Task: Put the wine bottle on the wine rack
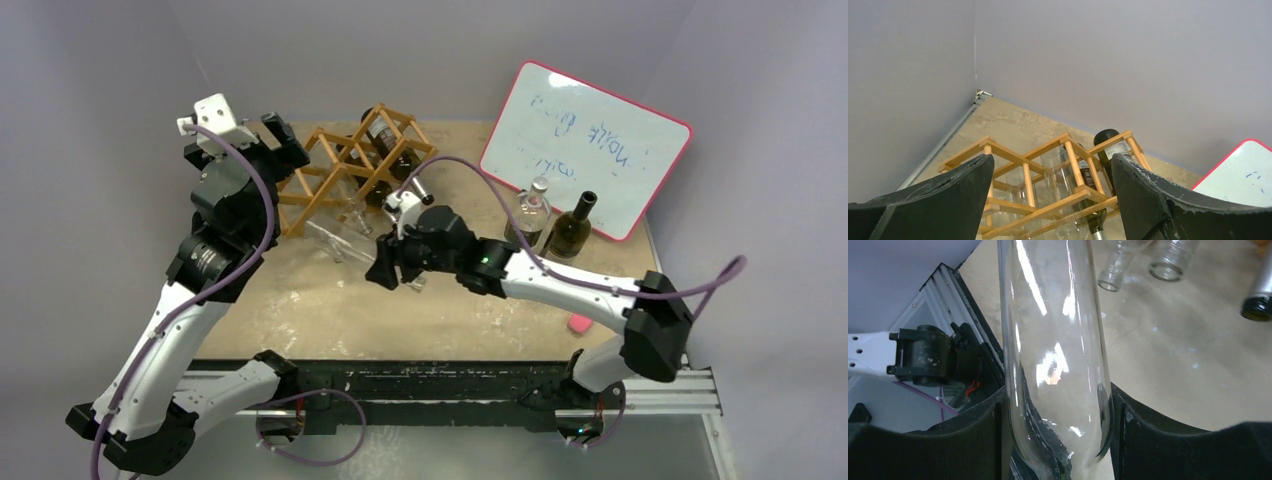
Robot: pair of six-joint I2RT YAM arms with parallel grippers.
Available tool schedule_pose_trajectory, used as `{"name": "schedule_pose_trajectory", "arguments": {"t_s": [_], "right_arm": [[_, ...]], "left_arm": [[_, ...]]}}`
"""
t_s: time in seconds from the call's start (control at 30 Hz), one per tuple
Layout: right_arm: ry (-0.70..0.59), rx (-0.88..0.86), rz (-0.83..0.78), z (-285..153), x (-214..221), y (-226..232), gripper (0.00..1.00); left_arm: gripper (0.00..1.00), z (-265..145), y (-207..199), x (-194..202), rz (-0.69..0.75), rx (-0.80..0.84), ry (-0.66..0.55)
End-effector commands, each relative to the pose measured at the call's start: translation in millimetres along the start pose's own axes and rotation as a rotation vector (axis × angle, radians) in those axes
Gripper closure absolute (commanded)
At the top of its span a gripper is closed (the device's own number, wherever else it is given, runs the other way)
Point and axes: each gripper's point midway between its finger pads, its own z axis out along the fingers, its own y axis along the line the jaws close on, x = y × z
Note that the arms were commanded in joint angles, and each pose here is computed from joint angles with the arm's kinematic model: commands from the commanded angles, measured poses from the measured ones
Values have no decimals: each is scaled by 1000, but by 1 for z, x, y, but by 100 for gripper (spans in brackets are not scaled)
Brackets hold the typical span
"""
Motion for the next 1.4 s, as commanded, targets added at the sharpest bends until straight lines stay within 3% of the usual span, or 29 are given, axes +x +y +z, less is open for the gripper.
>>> {"name": "schedule_pose_trajectory", "arguments": {"t_s": [0.0, 0.8, 1.37], "right_arm": [[-193, -47, 3, 16, -69, 42, 100], [-126, 89, 214, 103, -50, 66, 100], [-318, 131, 365, 121, -79, 76, 100]], "left_arm": [[14, -4, 1, -10, -36, 14, -37], [15, -36, 33, -13, -45, 9, -5], [14, -66, 51, -12, -78, 66, 13]]}}
